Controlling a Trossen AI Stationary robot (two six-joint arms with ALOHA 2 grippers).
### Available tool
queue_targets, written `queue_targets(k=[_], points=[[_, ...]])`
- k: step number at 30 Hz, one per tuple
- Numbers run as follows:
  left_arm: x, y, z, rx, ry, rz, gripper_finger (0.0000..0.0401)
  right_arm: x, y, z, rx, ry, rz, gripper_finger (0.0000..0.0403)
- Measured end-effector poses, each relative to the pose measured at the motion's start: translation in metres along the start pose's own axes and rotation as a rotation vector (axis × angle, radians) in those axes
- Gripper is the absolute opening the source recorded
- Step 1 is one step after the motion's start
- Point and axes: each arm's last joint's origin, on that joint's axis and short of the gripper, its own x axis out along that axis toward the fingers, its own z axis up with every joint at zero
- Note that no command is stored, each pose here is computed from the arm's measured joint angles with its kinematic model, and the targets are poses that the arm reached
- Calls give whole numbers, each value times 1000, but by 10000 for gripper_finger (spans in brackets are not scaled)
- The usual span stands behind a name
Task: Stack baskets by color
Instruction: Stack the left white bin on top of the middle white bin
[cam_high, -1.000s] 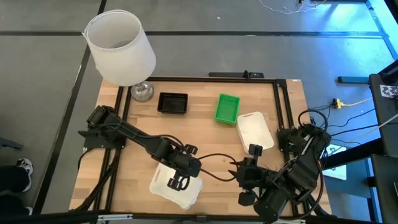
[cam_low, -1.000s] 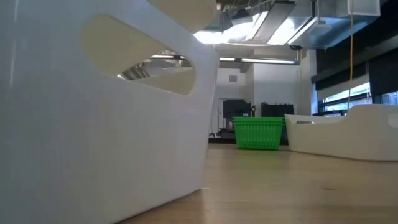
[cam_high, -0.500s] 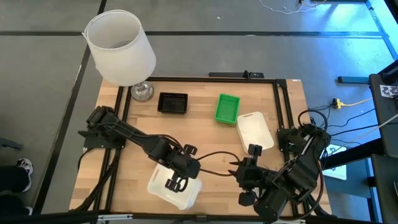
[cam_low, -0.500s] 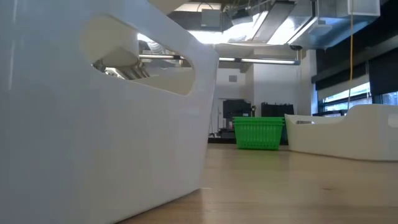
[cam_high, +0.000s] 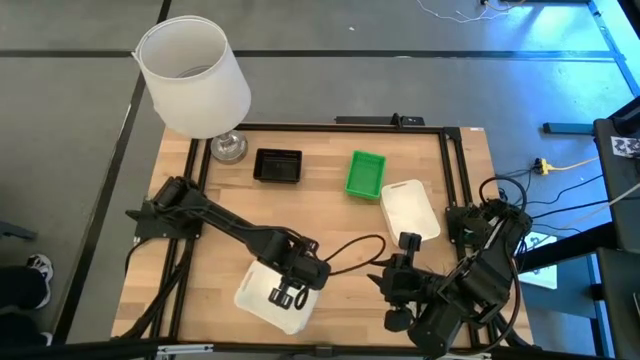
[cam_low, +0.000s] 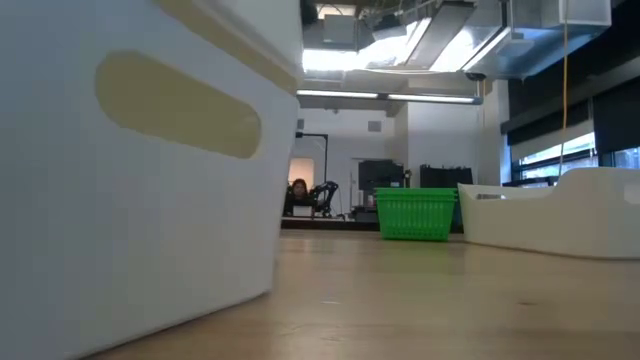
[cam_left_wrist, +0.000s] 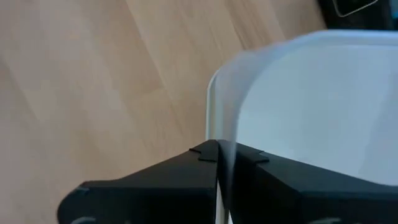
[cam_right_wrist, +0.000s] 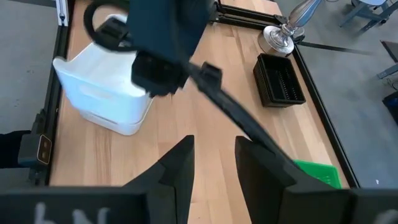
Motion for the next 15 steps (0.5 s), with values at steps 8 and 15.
queue_targets(k=[8, 15], points=[[11, 0, -4, 9, 72, -3, 0, 0, 0, 0, -12, 0, 0, 117], [12, 0, -5, -1, 87, -2, 0, 0, 0, 0, -23, 0, -1, 117]])
